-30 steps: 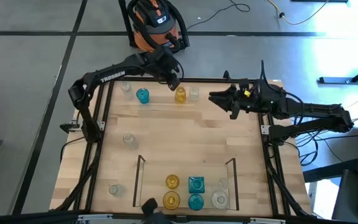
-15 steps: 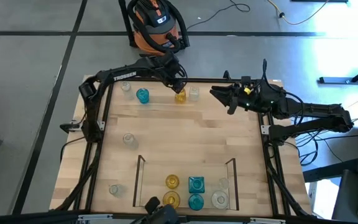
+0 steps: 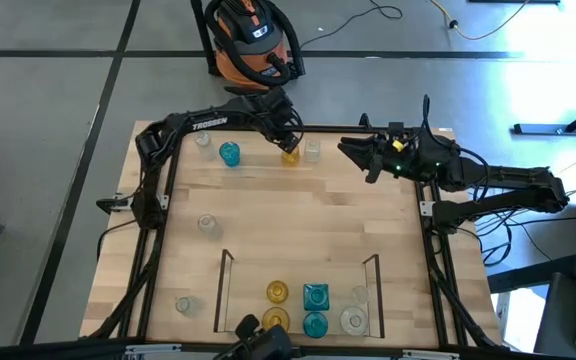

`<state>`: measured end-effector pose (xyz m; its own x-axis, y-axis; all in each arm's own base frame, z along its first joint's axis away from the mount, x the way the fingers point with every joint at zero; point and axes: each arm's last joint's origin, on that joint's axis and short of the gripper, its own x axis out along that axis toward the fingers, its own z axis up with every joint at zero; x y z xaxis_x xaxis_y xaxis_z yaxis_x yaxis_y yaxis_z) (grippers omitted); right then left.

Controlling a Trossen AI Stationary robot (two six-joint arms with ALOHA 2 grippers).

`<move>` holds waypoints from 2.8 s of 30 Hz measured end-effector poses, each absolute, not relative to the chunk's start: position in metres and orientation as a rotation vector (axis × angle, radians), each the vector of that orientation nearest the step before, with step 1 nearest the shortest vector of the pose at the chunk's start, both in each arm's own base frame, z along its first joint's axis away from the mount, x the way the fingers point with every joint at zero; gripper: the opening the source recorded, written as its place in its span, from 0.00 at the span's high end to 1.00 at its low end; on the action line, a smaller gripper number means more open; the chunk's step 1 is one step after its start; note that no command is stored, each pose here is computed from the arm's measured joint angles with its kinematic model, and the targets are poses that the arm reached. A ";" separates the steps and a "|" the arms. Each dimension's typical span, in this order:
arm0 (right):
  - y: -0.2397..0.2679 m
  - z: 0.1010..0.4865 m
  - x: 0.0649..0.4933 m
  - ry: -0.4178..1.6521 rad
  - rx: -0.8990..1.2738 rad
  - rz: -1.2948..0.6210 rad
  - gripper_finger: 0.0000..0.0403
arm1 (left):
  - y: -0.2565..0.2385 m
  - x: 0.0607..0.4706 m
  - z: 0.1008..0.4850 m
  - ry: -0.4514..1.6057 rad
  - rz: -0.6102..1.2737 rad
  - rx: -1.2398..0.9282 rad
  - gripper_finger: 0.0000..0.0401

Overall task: Sort vases onto shelf
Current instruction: Put the yellow vase on the shelf aligned with the other yellow vase

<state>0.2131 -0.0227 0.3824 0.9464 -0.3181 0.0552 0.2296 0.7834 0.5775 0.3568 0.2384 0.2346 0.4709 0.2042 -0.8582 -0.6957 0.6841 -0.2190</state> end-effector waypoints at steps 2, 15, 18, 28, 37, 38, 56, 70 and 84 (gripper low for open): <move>-0.023 0.382 0.213 -0.153 0.603 -0.297 0.66 | 0.238 0.356 0.234 0.933 0.604 -0.612 0.49; -0.023 0.382 0.213 -0.153 0.606 -0.296 0.66 | 0.233 0.355 0.229 0.991 0.575 -0.641 0.77; -0.023 0.382 0.213 -0.157 0.638 -0.293 0.66 | 0.233 0.355 0.229 0.991 0.571 -0.643 0.85; -0.021 0.382 0.214 -0.142 0.652 -0.239 0.66 | 0.230 0.354 0.229 1.020 0.552 -0.656 0.98; -0.021 0.382 0.214 -0.141 0.670 -0.233 0.66 | 0.210 0.350 0.242 1.074 0.520 -0.644 0.99; -0.021 0.382 0.214 -0.141 0.668 -0.233 0.66 | 0.206 0.349 0.246 1.078 0.511 -0.639 0.99; -0.022 0.370 0.230 -0.080 0.645 -0.256 0.66 | 0.029 0.310 0.327 1.364 -0.054 -0.365 0.99; -0.021 0.361 0.242 -0.020 0.676 -0.198 0.66 | -0.040 0.336 0.318 1.265 -0.304 -0.223 0.99; -0.017 0.360 0.243 0.027 0.712 -0.075 0.66 | -0.057 0.360 0.298 1.230 -0.353 -0.276 0.99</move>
